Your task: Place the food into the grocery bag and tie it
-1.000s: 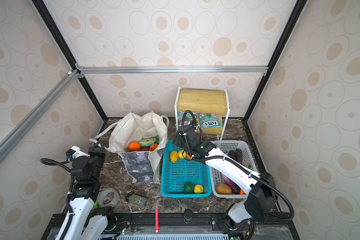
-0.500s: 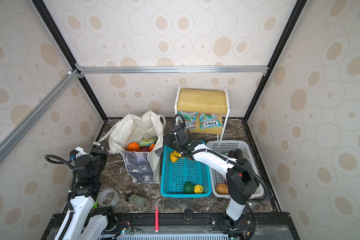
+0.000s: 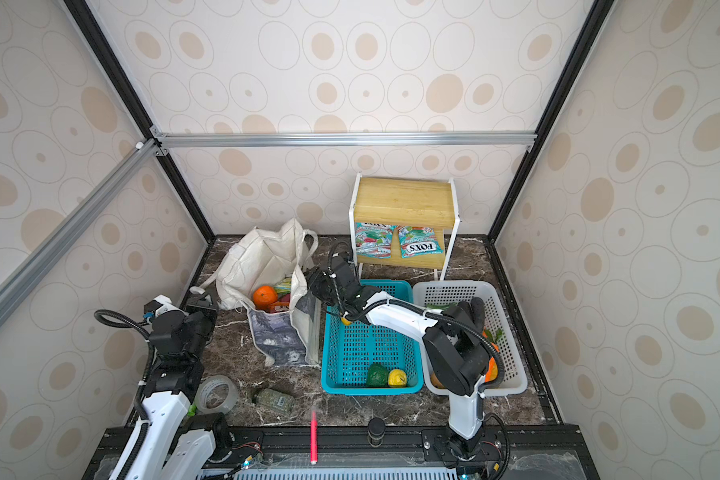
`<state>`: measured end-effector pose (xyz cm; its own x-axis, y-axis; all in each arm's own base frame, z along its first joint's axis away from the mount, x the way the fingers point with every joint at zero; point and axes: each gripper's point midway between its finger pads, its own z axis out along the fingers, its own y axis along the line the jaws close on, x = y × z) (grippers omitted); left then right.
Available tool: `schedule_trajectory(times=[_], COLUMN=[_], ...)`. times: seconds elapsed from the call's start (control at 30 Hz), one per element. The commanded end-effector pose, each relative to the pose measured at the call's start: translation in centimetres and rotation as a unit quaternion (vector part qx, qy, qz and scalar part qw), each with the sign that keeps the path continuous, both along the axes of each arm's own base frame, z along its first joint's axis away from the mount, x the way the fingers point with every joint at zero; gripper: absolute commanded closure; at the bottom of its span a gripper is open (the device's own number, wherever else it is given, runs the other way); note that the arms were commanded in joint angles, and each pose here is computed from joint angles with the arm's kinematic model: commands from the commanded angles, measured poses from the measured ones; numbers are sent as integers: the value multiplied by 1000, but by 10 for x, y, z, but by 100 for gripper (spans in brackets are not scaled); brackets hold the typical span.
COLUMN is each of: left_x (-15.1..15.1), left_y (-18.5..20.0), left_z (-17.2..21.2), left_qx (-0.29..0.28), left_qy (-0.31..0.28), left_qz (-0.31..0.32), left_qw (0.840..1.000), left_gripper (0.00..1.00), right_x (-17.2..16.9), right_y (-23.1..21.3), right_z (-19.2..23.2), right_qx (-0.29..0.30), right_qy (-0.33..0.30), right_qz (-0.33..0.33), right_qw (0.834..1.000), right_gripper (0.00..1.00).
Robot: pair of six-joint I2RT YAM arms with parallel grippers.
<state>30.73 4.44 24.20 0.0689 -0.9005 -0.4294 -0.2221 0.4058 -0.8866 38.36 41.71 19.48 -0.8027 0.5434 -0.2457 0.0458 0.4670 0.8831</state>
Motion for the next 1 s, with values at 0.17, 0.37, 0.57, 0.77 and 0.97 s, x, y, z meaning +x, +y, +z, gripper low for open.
schedule_trajectory(times=[0.17, 0.37, 0.57, 0.77, 0.97], left_x=[1, -1, -3, -5, -4], left_y=[2, 3, 6, 10, 10], left_z=[7, 11, 16, 36, 54], left_qx=[8, 12, 29, 92, 145], left_qy=[-9, -11, -8, -3, -9], left_qz=[3, 6, 12, 16, 8], left_qw=[1000, 1000, 999, 996, 989], left_gripper=[100, 100, 100, 100, 100], right_x=[2, 0, -4, -9, -18], right_y=[18, 29, 20, -48, -101], right_z=[19, 23, 9, 20, 50], right_qx=[104, 155, 145, 16, -144], right_qy=[-12, -14, -4, -55, -117], right_qz=[-39, -41, -45, -95, -115], right_qw=[994, 987, 988, 994, 976], right_gripper=[45, 72, 96, 100, 100])
